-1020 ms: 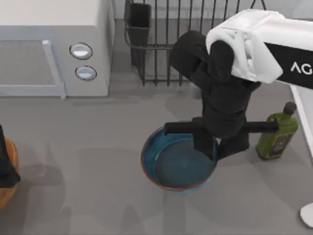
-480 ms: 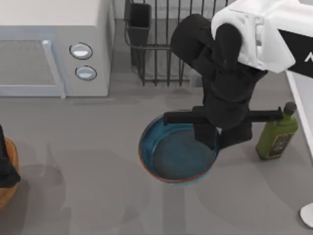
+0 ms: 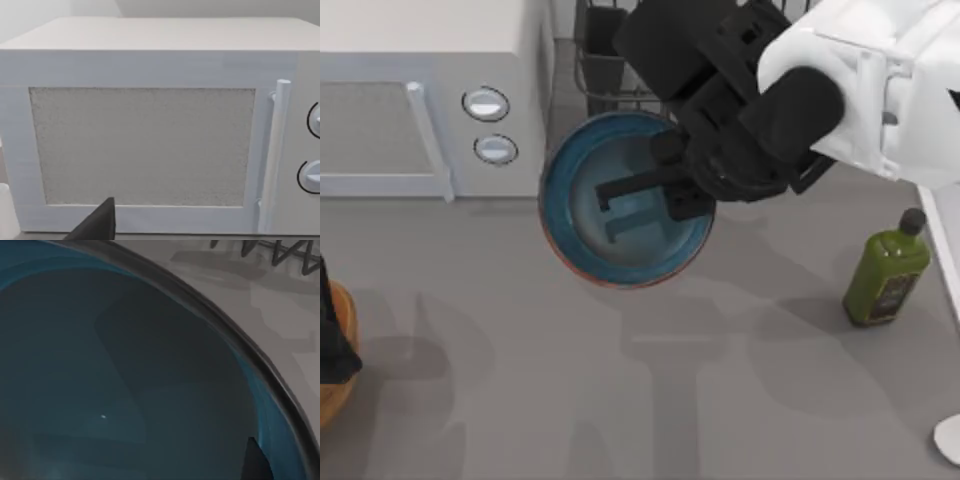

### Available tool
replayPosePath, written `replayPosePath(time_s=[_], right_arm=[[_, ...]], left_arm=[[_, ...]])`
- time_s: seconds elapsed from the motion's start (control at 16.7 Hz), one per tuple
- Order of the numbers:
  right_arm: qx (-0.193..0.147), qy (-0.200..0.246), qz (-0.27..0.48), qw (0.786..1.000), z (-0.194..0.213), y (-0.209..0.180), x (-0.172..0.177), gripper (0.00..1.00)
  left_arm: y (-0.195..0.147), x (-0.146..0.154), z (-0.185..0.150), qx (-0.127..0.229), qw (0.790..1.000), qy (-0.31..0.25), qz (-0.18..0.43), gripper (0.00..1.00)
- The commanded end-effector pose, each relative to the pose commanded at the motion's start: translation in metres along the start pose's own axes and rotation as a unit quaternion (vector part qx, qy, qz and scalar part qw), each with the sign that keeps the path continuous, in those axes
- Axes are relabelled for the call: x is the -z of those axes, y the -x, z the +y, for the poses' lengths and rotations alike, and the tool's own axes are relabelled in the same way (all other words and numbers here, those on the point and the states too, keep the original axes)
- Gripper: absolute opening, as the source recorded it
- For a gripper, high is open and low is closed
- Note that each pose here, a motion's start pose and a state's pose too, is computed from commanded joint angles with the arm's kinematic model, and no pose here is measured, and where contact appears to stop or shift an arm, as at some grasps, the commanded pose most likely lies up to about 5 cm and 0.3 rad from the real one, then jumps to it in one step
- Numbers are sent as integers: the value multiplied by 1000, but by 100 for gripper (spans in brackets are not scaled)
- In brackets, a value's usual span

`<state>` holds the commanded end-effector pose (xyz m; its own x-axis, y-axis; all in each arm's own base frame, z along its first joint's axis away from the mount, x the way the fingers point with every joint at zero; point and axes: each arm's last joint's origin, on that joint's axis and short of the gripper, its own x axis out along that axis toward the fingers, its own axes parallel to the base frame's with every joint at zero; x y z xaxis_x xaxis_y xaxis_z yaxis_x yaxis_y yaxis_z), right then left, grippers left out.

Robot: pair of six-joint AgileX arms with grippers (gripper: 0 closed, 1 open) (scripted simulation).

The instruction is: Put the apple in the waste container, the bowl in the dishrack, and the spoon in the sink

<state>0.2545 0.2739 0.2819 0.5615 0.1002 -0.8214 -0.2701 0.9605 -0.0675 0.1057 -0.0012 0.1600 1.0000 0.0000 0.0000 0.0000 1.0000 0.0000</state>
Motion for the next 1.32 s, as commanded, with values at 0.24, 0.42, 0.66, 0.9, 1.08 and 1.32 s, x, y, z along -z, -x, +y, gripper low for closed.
replayPosePath(time_s=[0.24,0.42,0.66,0.9,1.08,1.32], right_arm=[[39,-3,-213,976,13,36,-21,0],[83,-67,-355,929,4,82,-38,0],[116,-104,-442,883,-4,139,-30,0],[110,-95,-456,878,1,154,-19,0],[111,-98,-456,878,0,154,-20,0],[110,-95,-455,879,7,127,-31,0]], left_arm=[[0,0,0,0,1000,0,0,100],[0,0,0,0,1000,0,0,100],[0,0,0,0,1000,0,0,100],[0,0,0,0,1000,0,0,100],[0,0,0,0,1000,0,0,100],[0,0,0,0,1000,0,0,100]])
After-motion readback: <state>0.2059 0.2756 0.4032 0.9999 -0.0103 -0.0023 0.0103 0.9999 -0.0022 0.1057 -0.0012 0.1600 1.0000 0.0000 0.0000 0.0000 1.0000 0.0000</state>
